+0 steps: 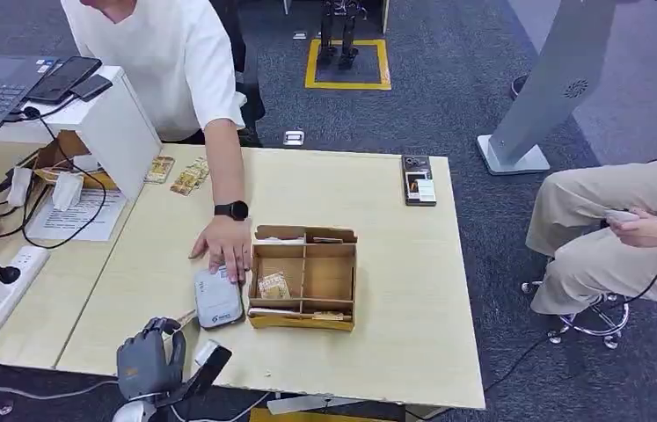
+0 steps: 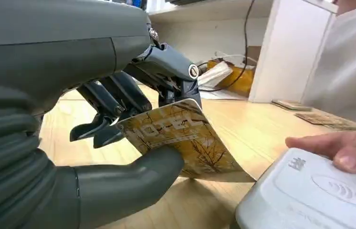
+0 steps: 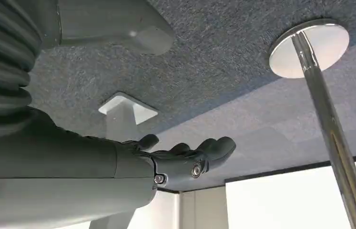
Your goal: Pass the card to the sensor for recognition and then transmit it.
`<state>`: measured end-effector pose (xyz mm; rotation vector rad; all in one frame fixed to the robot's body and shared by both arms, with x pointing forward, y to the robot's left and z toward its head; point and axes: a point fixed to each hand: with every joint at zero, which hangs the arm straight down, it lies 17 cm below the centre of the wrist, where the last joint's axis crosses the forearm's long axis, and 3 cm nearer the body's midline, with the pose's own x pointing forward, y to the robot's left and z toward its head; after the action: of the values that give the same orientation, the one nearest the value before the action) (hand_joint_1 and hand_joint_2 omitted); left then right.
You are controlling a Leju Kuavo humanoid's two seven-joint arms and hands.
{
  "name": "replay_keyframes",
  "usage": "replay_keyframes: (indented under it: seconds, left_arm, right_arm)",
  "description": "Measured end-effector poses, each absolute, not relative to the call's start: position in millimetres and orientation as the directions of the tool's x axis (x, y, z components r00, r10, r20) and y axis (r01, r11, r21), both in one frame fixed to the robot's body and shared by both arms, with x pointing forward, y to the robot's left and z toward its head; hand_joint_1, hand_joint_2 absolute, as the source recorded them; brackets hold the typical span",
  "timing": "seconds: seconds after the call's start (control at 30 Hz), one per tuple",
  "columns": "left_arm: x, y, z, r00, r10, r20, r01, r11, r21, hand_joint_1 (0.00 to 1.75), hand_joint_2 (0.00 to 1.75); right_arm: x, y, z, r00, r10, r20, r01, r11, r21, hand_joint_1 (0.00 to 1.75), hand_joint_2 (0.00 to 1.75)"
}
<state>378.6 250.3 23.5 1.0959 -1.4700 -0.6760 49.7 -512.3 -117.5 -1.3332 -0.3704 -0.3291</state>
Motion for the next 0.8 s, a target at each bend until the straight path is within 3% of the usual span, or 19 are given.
replay_keyframes:
  seconds: [0.13, 0.37, 0.8]
  left_arm:
    - [378, 255, 25, 0.067, -0.873, 0.483, -0.281, 0.448, 0.849, 1.75, 1.75]
    - [372, 275, 40, 0.035, -0.713, 0.700, -0.421, 0.625, 0.658, 1.75, 1.75]
    - [383, 265, 80, -0.086, -0.572, 0.816, -0.513, 0.727, 0.456, 1.75, 1.75]
  right_arm:
    - [50, -512, -118, 0.896, -0.022, 0.443, 0.438, 0.205, -0.875, 0.00, 1.75]
    - [48, -512, -118, 0.894, -0.032, 0.447, 0.443, 0.203, -0.873, 0.00, 1.75]
    - [48, -512, -117, 0.886, -0.034, 0.462, 0.459, 0.199, -0.866, 0.00, 1.75]
